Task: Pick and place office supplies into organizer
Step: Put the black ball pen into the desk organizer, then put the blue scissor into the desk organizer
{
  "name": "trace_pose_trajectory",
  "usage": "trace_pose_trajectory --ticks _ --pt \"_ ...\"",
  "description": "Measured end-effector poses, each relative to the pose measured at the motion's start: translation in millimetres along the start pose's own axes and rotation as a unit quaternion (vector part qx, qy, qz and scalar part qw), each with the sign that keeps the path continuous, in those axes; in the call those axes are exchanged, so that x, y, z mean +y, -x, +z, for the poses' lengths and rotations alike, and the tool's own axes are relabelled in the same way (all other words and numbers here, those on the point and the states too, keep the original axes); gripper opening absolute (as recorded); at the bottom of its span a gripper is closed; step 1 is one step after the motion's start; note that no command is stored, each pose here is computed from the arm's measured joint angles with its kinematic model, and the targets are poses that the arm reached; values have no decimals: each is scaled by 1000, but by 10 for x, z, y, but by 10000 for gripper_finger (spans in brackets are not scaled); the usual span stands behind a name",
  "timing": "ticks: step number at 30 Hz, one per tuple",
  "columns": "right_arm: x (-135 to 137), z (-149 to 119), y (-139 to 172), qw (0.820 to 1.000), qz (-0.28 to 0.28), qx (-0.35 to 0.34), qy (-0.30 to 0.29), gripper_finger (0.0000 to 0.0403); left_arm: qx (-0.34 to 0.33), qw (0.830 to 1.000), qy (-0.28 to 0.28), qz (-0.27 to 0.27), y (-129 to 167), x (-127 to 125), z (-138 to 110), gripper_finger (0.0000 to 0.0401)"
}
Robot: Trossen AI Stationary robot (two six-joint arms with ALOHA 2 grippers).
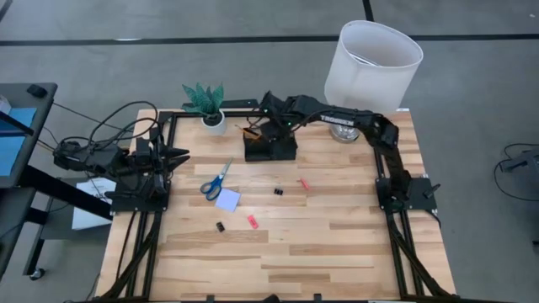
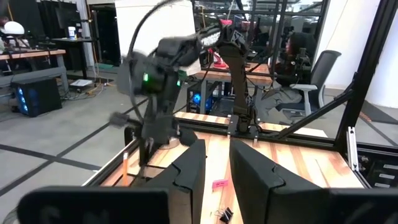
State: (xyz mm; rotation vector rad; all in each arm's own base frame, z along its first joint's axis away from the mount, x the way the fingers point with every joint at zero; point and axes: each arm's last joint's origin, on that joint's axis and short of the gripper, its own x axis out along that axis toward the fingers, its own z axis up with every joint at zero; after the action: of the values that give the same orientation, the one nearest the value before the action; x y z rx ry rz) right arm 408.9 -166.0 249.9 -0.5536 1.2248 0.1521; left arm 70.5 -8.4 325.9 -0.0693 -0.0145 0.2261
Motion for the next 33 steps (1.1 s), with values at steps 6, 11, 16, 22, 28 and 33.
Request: trace_pose_trajectory --ticks 6,11,16,22,28,33 --pt "-43 52 -134 1000 6 21 4 25 0 1000 0 1 0 0 0 66" --pt "-78 116 -72 1000 -7 17 17 25 0 1000 0 0 0 0 -1 66" --pt "-25 139 -28 999 1 22 23 28 0 1000 0 0 -1 0 -1 66" --pt "-3 159 -38 1000 3 23 13 72 0 1000 0 0 0 0 -1 66" --pt "16 212 -40 1000 -8 19 14 92 0 1000 0 0 0 0 -1 66" --pt "9 266 -33 997 -64 49 18 109 0 1000 0 0 0 0 -1 66"
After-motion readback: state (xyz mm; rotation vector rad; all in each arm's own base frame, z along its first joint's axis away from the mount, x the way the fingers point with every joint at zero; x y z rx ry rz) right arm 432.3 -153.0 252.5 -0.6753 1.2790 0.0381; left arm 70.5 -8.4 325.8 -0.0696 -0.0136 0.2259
